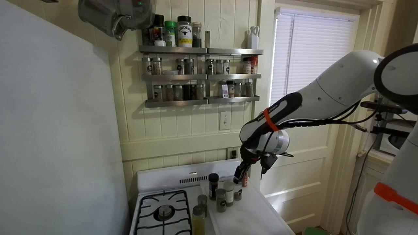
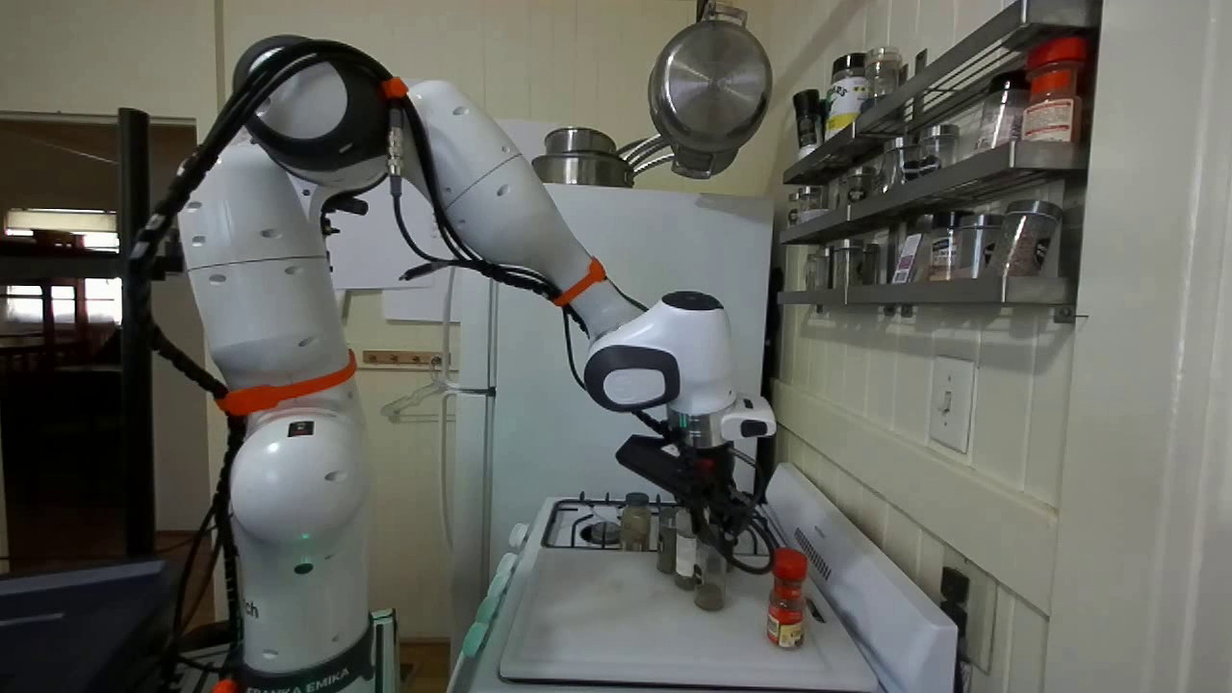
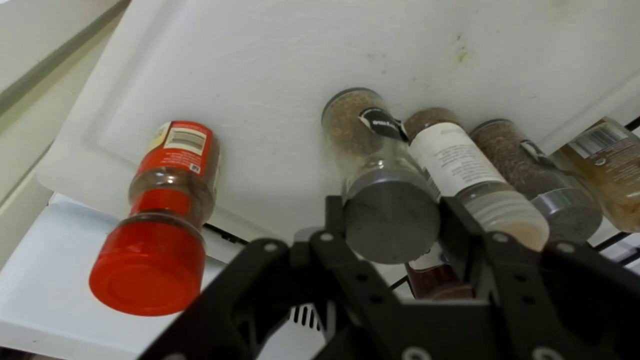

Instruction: Put the grey lid for the bottle on the right, on the stove

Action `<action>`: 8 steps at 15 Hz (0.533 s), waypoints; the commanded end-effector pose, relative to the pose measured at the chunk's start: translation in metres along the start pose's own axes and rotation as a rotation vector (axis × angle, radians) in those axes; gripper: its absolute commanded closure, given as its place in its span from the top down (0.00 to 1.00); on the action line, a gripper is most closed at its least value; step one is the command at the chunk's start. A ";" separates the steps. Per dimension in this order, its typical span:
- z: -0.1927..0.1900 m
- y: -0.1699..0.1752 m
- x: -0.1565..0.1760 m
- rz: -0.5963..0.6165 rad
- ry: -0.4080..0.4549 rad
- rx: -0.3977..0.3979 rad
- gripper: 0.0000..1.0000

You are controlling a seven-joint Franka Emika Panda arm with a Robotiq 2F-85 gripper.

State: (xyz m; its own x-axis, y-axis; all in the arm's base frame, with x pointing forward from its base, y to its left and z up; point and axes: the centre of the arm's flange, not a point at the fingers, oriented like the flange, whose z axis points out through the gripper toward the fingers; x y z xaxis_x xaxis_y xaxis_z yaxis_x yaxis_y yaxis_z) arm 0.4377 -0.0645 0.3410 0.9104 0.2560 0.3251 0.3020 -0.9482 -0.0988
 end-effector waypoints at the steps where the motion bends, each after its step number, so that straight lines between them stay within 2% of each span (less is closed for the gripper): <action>1: 0.000 -0.004 -0.004 -0.009 0.019 -0.013 0.31; 8: -0.003 -0.005 -0.004 -0.010 0.024 -0.016 0.25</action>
State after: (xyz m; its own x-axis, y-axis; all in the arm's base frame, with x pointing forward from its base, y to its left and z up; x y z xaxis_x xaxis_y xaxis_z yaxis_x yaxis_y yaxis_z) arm 0.4377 -0.0645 0.3424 0.9092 0.2560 0.3283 0.3023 -0.9482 -0.0977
